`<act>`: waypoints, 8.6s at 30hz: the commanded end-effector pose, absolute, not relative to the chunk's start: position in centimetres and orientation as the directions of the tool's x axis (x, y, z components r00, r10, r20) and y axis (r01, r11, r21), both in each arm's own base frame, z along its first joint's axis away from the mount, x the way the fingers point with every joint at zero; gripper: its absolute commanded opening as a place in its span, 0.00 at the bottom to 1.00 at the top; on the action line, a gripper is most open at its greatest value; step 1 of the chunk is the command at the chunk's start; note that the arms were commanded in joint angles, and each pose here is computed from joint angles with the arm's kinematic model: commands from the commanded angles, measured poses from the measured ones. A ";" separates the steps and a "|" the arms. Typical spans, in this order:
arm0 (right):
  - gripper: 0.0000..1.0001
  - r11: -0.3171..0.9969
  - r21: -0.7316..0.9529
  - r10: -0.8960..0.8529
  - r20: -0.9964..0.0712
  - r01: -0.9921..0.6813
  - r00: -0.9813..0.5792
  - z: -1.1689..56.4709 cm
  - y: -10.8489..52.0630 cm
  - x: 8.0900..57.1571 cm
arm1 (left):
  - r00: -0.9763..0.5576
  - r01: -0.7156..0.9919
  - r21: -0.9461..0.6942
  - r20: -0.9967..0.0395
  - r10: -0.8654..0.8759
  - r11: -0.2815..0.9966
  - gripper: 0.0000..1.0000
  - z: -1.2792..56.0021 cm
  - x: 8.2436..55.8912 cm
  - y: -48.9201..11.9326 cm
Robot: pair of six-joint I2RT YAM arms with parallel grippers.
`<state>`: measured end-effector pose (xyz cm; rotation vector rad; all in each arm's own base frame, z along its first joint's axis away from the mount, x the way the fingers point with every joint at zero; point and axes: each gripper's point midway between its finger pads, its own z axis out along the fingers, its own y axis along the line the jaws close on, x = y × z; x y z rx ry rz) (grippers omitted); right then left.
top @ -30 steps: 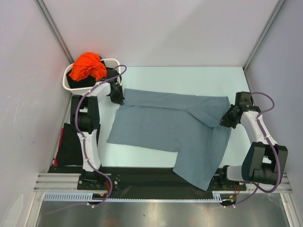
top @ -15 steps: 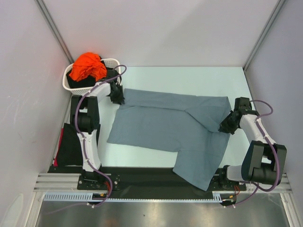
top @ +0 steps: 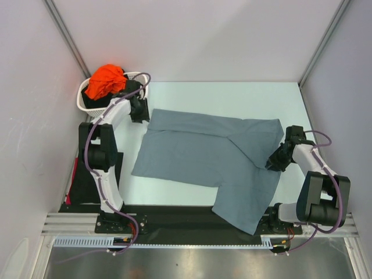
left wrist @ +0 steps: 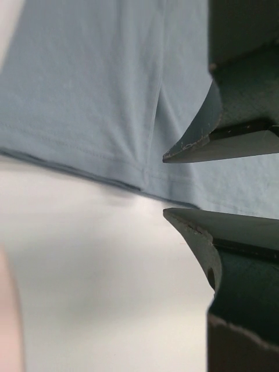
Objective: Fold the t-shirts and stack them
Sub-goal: Fold the tshirt
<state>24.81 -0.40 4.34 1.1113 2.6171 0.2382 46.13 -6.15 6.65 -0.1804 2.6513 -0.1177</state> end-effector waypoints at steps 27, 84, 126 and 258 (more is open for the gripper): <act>0.62 0.791 0.370 0.610 -0.536 0.487 -0.584 8.5 -8.9 48.1 | -0.914 0.086 -0.467 -0.389 -0.117 0.880 0.40 6.2 49.2 -15.0; 0.22 0.983 0.140 0.177 -0.526 0.120 -0.832 11.4 6.4 32.4 | -0.919 0.109 -0.381 -0.391 -0.053 0.918 0.31 11.3 39.0 -18.5; 0.47 0.972 -0.010 0.195 -0.526 0.235 -0.828 7.9 2.0 45.0 | -0.886 0.245 -0.325 -0.458 0.074 0.914 0.40 15.2 31.6 -18.4; 0.68 0.742 0.442 0.671 -0.506 0.505 -0.543 10.0 -7.4 43.8 | -0.893 0.392 -0.586 -0.429 0.138 0.709 0.47 14.4 31.6 -25.3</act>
